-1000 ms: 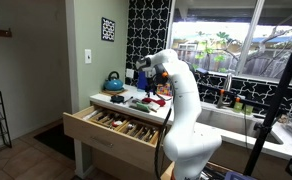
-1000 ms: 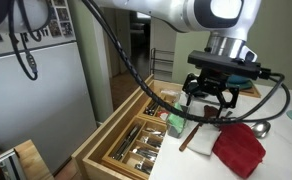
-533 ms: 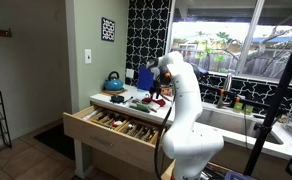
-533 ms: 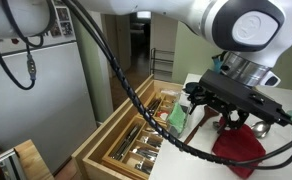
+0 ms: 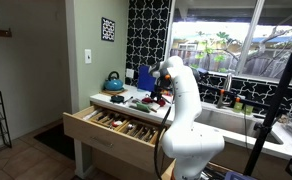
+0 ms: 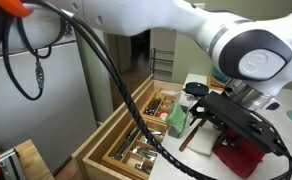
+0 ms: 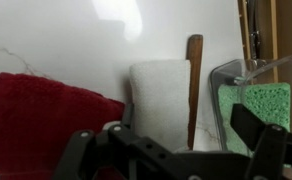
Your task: Remove the transparent cutlery holder from the drawer, put it on the countertop and then put the green and white sponges inside it.
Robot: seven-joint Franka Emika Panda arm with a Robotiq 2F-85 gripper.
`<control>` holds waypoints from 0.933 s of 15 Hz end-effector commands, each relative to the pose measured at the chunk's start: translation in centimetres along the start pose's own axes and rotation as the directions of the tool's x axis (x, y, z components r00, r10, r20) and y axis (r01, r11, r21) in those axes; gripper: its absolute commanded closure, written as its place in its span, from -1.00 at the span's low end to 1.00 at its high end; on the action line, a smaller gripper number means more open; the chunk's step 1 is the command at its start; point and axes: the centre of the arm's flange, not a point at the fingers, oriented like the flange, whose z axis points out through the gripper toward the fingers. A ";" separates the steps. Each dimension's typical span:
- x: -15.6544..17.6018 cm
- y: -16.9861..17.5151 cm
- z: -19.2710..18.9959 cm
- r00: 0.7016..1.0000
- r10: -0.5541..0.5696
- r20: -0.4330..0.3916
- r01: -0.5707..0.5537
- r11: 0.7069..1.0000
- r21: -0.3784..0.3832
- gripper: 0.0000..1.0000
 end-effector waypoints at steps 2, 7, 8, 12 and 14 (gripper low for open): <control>0.4 1.5 0.8 1.000 0.003 -0.024 -0.003 1.000 0.012 -0.35; -0.3 2.4 0.3 0.999 0.025 -0.032 -0.025 1.000 0.012 -0.40; -0.4 2.6 0.2 0.999 0.028 -0.032 -0.028 1.000 0.011 -0.20; -0.5 2.8 0.3 0.999 0.030 -0.027 -0.030 0.999 0.014 0.44; -0.5 2.9 0.6 0.999 0.030 -0.021 -0.029 0.999 0.015 0.72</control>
